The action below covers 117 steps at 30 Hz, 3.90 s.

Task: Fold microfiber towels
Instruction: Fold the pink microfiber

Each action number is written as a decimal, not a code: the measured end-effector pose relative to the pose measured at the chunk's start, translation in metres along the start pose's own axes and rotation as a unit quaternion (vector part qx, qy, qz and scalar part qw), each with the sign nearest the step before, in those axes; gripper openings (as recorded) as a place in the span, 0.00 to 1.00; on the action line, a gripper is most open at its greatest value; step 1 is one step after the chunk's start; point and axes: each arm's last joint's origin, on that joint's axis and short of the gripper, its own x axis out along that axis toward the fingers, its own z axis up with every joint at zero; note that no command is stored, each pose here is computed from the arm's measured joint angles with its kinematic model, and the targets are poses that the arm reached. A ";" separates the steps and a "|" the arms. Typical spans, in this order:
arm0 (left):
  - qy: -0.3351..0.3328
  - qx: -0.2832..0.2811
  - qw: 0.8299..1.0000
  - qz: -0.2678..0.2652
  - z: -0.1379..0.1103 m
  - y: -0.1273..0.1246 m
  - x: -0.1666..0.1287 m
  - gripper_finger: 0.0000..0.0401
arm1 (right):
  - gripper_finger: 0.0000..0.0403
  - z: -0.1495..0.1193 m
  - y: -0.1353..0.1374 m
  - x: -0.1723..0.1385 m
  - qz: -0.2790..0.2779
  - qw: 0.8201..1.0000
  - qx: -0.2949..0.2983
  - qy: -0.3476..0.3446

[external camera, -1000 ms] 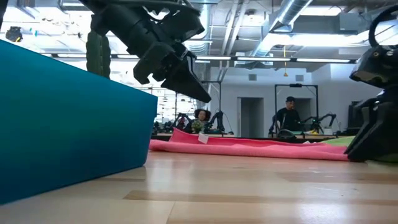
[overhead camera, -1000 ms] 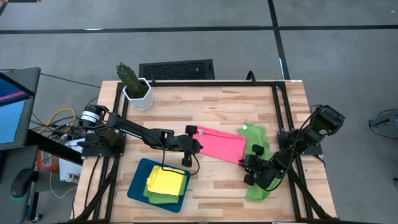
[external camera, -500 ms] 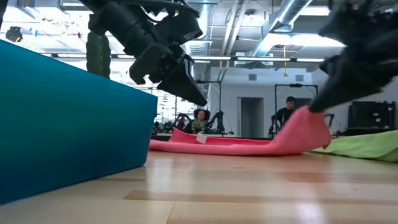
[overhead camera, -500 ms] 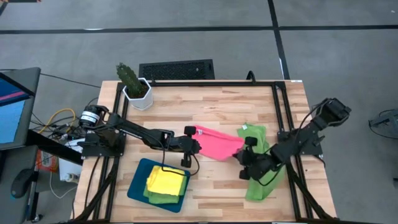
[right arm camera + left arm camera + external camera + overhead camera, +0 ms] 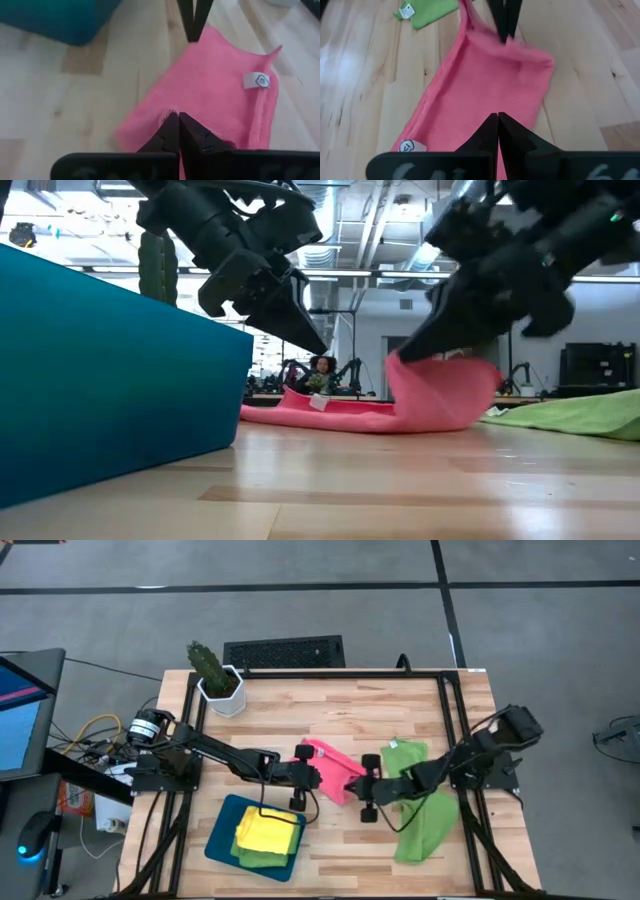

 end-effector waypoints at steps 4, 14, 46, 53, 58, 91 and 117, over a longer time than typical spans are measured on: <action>0.005 -0.003 1.000 -0.001 -0.001 0.000 0.000 0.01 | 0.05 0.008 0.002 0.019 -0.008 0.999 -0.032 0.007; 0.005 -0.006 1.000 -0.001 -0.001 0.000 0.000 0.01 | 0.06 0.018 0.005 0.054 -0.007 0.996 -0.083 0.020; 0.021 -0.004 1.000 0.013 -0.004 0.000 0.000 0.01 | 0.07 0.036 -0.023 0.075 0.035 0.990 -0.131 -0.048; 0.089 0.034 0.992 0.077 -0.015 0.003 -0.002 0.01 | 0.08 0.036 -0.029 0.076 0.028 0.991 -0.125 -0.049; 0.157 0.051 0.982 0.088 -0.029 0.009 -0.004 0.01 | 0.08 0.036 -0.027 0.076 0.031 0.990 -0.126 -0.048; 0.077 0.000 0.997 -0.010 -0.070 0.037 0.015 0.01 | 0.08 0.038 -0.041 0.087 0.078 0.986 -0.119 -0.083; 0.071 0.004 0.997 0.024 -0.068 0.045 0.016 0.01 | 0.31 0.045 -0.040 0.117 0.073 0.983 -0.153 -0.076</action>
